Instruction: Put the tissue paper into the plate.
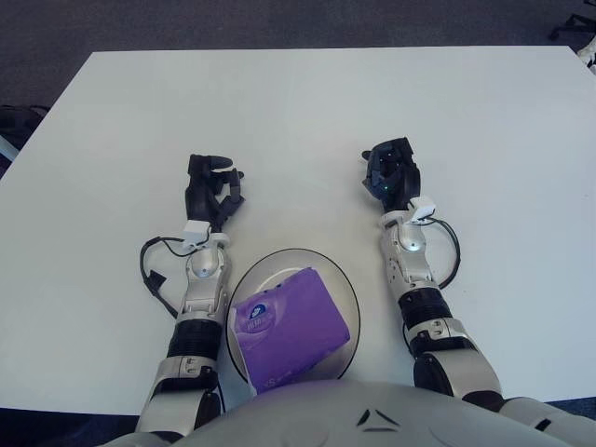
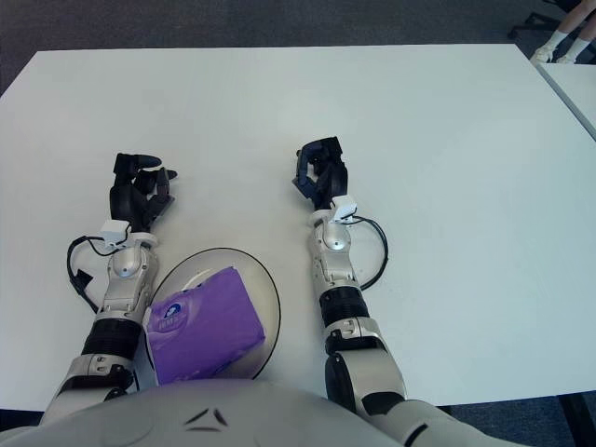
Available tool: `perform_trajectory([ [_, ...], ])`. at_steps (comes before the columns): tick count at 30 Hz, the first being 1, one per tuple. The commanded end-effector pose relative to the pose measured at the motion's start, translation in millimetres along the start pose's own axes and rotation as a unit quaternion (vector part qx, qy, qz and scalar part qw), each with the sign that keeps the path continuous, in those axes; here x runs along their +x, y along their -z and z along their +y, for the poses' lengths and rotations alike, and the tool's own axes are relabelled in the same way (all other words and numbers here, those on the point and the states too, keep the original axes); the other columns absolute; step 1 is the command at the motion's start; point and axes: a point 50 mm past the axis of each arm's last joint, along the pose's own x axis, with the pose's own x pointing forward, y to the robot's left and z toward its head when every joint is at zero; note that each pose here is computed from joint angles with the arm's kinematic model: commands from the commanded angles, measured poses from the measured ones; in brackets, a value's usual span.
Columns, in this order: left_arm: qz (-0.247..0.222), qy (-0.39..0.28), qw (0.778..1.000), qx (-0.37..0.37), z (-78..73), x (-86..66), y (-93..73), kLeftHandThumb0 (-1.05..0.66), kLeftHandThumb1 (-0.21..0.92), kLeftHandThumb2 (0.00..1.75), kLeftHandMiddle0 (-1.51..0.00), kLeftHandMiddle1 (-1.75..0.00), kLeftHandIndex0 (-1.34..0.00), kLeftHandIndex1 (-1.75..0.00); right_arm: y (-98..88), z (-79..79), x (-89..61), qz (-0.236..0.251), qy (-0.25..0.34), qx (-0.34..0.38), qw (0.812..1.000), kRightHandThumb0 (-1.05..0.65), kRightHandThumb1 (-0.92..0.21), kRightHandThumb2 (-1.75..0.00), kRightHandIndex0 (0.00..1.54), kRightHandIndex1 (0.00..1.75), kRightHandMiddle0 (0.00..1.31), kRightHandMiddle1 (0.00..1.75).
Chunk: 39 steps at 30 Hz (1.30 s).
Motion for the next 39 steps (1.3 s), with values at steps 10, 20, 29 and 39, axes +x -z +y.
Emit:
perform_trajectory([
  [10,0.174,-0.013,0.984,0.037,15.9,-64.1,65.1,-0.36,0.82,0.68,-0.47,-1.3,-0.25,-1.75,45.5,-20.8,-32.1,0.11,0.043,-0.025,0.993,-0.38,-0.71,-0.82,0.58,1.29,0.31,1.75],
  [20,0.173,-0.011,0.984,0.036,16.0,-63.5,64.7,-0.36,0.8,0.7,-0.45,-1.3,-0.26,-1.75,54.2,-23.8,-37.1,0.128,0.043,-0.027,0.991,-0.38,-0.67,-0.88,0.59,1.31,0.34,1.75],
  [29,0.171,-0.01,0.985,0.035,16.7,-62.9,63.4,-0.36,0.78,0.74,-0.45,-1.31,-0.27,-1.75,58.0,-27.6,-38.5,0.137,0.041,-0.026,0.989,-0.38,-0.65,-0.9,0.59,1.31,0.35,1.75],
  [39,0.155,-0.017,0.987,0.029,16.0,-60.9,58.7,-0.36,0.81,0.69,-0.45,-1.31,-0.25,-1.75,55.5,-26.9,-40.0,0.129,0.04,-0.023,0.991,-0.39,-0.64,-0.91,0.58,1.31,0.36,1.75],
])
